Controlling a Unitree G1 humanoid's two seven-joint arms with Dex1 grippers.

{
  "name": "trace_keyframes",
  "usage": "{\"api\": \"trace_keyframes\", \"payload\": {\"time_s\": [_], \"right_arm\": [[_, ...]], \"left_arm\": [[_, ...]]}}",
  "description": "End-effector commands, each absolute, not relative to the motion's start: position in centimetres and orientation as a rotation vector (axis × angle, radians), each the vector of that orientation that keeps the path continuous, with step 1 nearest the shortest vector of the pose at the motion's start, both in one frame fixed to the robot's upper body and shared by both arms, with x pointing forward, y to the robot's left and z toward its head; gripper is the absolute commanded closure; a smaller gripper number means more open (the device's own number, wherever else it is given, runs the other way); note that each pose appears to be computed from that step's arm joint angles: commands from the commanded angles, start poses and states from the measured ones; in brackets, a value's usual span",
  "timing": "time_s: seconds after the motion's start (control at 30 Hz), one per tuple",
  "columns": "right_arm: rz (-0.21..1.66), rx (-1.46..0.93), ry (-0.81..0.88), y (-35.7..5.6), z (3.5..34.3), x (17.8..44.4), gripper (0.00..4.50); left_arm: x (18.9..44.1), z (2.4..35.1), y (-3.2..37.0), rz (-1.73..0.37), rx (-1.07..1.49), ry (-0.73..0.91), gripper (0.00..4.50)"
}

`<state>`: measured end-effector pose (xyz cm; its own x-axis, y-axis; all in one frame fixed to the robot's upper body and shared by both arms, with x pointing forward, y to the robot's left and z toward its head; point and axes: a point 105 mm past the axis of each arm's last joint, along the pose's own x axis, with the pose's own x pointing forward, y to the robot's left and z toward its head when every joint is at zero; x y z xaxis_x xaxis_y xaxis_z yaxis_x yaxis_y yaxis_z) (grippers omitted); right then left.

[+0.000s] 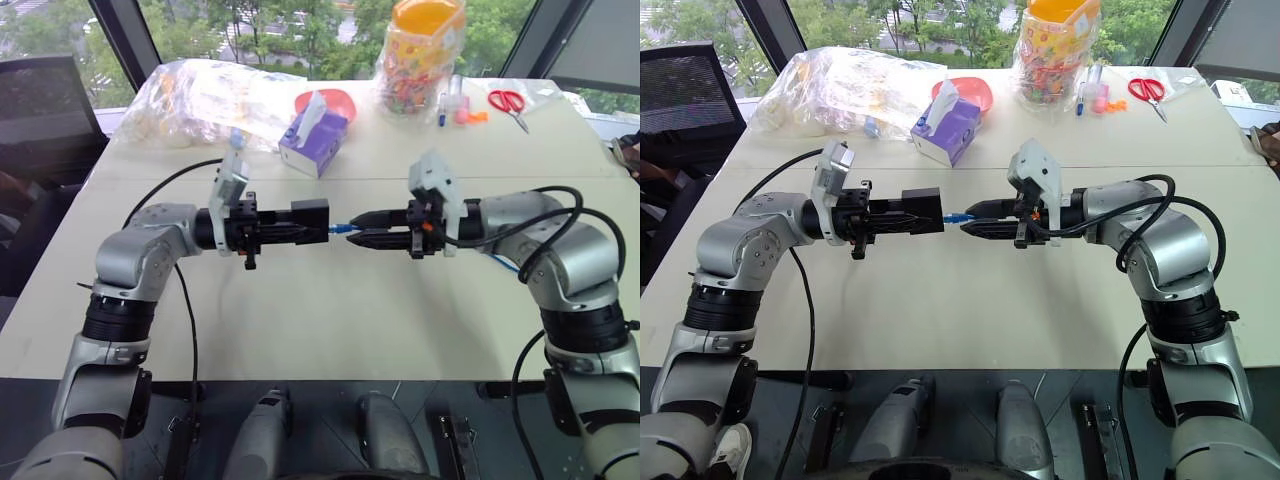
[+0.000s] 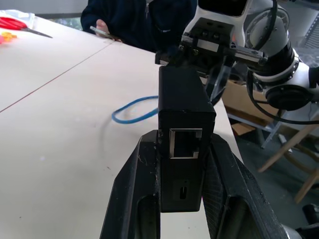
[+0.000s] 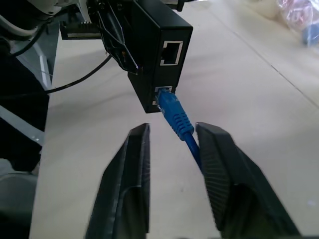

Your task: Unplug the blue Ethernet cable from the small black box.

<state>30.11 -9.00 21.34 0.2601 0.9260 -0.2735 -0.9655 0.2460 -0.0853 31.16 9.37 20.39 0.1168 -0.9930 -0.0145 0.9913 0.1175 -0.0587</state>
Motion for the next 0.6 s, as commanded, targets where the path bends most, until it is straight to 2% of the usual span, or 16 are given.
{"api": "trace_keyframes", "payload": {"time_s": [0.03, 0.6], "right_arm": [[1.339, -0.220, 0.163, -8.15, 22.43, 29.75, 2.98], [1.406, -0.203, 0.210, -7.40, 22.52, 29.32, 2.98]], "left_arm": [[30.67, 22.23, 9.13, -1.484, -0.024, -0.007, 4.00], [30.17, 22.33, 8.63, -1.517, -0.040, 0.000, 4.00]]}}
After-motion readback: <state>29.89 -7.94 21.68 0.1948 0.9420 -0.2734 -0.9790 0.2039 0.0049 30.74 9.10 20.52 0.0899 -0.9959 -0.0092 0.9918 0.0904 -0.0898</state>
